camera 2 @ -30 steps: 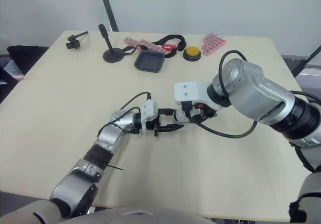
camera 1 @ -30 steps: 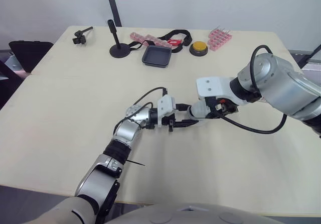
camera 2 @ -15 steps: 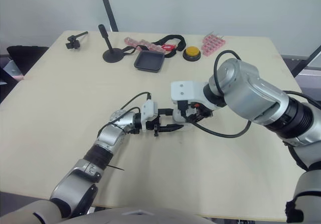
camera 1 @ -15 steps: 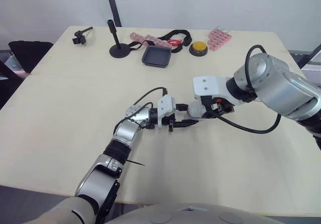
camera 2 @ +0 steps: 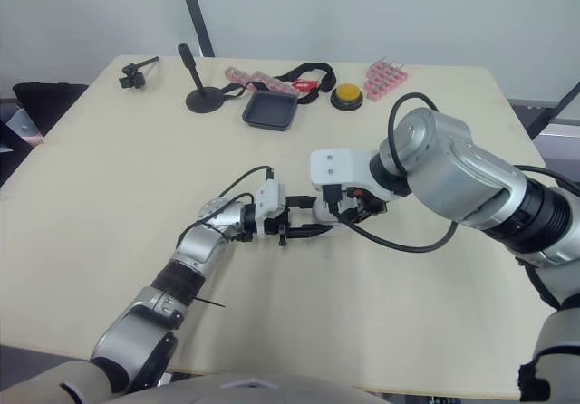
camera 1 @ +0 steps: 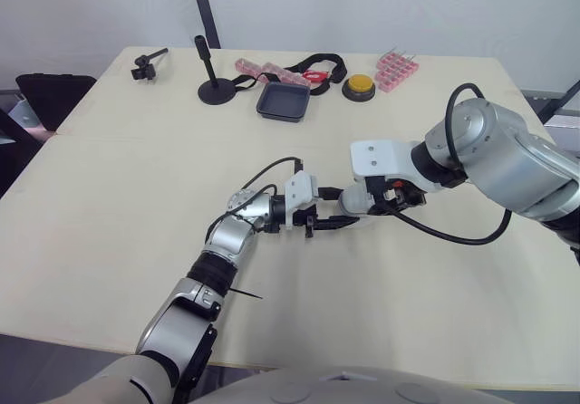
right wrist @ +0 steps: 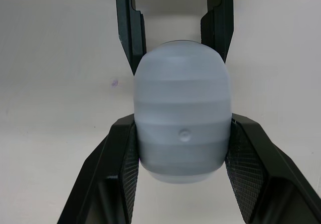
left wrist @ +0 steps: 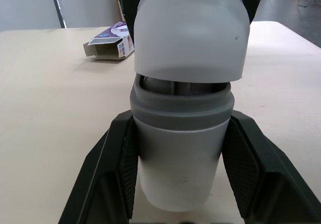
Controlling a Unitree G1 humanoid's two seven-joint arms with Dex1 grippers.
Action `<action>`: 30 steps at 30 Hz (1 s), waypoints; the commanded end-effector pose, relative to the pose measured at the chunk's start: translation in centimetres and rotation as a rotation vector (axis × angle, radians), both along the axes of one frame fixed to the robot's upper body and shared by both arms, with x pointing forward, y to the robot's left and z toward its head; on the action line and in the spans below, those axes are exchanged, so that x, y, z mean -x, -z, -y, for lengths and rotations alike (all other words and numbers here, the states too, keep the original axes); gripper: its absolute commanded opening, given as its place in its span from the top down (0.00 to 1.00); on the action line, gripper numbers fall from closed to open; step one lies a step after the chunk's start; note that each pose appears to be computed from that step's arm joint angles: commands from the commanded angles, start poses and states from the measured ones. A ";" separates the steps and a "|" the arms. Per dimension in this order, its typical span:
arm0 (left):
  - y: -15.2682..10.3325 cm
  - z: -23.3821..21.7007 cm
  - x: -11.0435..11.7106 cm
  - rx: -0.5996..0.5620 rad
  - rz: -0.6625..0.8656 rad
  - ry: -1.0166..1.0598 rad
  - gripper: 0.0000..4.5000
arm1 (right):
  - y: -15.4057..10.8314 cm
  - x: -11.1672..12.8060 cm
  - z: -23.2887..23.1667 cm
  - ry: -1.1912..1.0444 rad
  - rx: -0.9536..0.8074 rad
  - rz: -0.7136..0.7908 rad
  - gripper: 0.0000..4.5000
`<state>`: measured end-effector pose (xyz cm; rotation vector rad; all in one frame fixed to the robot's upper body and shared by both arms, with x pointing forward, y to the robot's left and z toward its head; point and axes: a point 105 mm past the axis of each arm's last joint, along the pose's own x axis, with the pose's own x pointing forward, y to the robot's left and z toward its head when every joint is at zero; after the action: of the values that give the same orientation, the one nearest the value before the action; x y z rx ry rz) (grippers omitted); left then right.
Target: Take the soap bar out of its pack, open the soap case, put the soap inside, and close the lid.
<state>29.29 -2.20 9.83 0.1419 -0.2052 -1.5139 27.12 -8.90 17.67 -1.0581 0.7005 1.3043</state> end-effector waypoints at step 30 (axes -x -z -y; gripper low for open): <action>-2.1 0.0 -0.5 0.055 0.071 -0.012 0.58 | 0.4 0.0 -0.4 -0.016 -0.011 -0.001 0.21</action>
<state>29.41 -2.19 9.85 0.1401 -0.2051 -1.5042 27.17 -8.55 16.99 -1.0460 0.7009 1.3178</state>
